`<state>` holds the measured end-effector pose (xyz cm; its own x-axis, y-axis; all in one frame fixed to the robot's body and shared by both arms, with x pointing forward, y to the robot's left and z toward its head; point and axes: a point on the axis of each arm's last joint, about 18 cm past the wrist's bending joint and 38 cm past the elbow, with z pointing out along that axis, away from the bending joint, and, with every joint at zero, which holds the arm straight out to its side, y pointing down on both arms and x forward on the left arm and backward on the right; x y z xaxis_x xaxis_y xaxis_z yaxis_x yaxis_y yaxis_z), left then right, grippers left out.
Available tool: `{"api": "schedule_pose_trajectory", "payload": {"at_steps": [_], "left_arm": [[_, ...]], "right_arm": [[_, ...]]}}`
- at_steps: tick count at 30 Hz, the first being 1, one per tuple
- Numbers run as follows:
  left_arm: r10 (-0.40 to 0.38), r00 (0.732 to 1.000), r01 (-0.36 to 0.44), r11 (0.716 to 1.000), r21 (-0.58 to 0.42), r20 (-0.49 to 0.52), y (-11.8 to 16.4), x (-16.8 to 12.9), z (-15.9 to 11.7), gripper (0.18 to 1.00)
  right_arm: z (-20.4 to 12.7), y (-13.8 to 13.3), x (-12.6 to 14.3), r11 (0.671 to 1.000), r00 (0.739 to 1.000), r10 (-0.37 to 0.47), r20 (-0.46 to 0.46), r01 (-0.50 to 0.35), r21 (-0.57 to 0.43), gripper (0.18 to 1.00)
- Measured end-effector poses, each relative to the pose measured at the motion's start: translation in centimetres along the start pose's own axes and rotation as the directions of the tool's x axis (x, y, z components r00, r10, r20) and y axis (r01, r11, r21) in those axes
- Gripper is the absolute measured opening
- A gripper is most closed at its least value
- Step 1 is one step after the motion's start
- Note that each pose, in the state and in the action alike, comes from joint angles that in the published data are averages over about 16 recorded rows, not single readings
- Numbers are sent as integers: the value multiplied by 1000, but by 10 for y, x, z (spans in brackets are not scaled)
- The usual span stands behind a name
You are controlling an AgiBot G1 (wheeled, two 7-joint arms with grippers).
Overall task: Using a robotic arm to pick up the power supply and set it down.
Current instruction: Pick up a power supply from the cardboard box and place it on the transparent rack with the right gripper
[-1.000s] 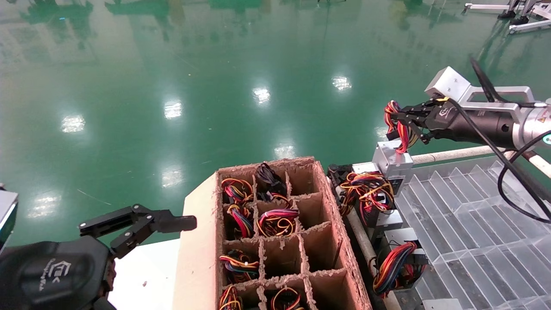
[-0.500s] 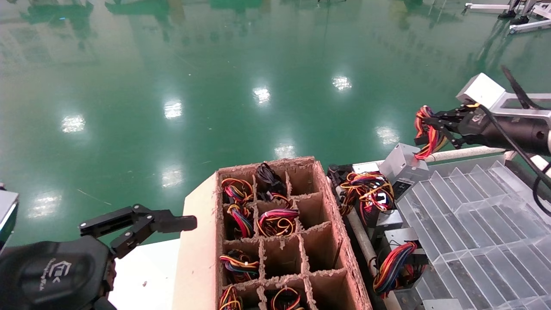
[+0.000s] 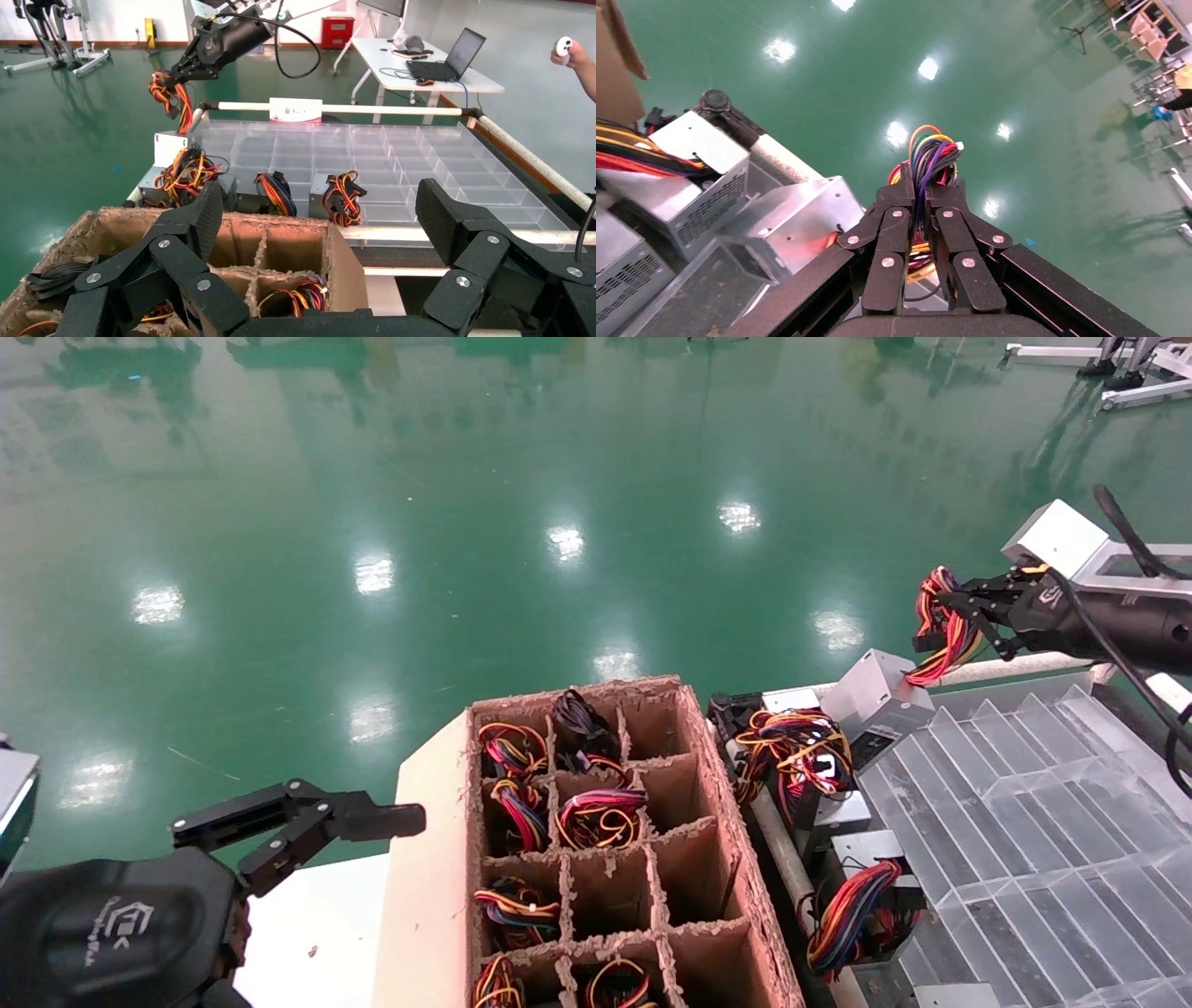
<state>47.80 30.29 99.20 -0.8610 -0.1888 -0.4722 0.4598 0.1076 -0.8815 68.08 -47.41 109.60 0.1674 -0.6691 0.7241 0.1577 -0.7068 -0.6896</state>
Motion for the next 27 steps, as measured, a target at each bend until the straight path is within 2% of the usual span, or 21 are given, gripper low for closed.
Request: {"api": "schedule_pose_trajectory", "payload": {"at_steps": [9,27], "left_arm": [[0,1000,0,1000,0,0,0,0,0,1001],[0,1000,0,1000,0,0,0,0,0,1001]], "right_arm": [[5,-5,-3,1000,1000,-13,9,13,-2,196],[14,-10,-23,998,994,-50,99,53,-25,196]]}}
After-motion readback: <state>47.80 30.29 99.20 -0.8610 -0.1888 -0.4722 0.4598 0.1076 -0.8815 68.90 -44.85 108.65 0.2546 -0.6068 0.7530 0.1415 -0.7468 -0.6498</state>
